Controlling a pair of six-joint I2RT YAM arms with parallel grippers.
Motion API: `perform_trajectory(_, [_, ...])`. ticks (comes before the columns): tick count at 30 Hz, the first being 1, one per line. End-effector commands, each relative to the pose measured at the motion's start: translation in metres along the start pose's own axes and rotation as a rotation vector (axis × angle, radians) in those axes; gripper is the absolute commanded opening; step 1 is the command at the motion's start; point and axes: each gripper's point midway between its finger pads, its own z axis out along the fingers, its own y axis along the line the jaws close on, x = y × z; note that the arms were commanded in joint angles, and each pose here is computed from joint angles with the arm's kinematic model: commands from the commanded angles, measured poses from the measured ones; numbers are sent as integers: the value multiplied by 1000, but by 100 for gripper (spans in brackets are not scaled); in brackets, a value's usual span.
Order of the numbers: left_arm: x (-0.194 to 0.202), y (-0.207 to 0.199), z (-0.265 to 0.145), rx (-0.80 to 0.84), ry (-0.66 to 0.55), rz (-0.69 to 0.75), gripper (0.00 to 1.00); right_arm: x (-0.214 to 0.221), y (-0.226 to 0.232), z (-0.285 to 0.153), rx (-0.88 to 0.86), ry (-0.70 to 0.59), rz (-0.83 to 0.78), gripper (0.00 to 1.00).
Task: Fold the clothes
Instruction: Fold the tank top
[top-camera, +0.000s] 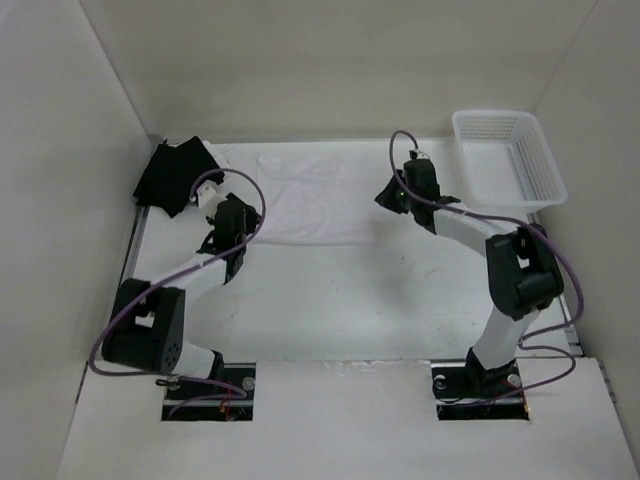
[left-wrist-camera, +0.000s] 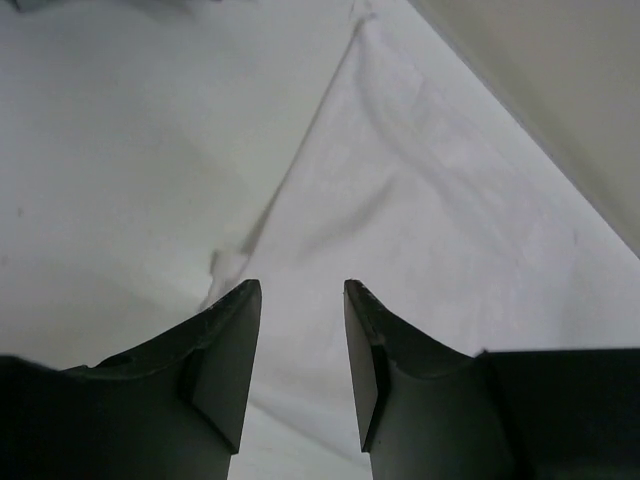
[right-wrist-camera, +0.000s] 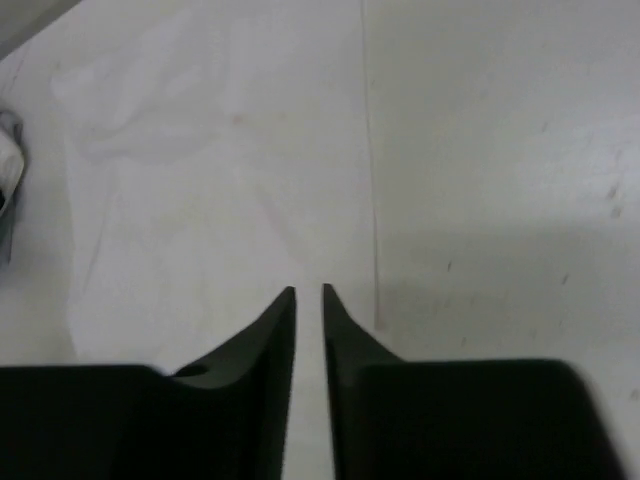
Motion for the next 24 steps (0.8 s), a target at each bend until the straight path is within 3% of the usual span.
perform_trajectory(1, [5,8,-35,66,-25,-110,38,8,48,-44,-153,-102,-6,9])
perform_trajectory(6, [27,24,-52,150,109,-207,47,71,37,-69,-174,-36,-6,5])
perform_trajectory(11, [50,34,-46,171,215,-310,50,99,12,-82,-143,-18,4,17])
perform_trajectory(17, [62,42,-34,159,247,-356,48,116,-9,-80,-134,-3,40,37])
perform_trajectory(24, [68,54,-21,109,240,-391,35,117,-17,-67,-123,1,79,41])
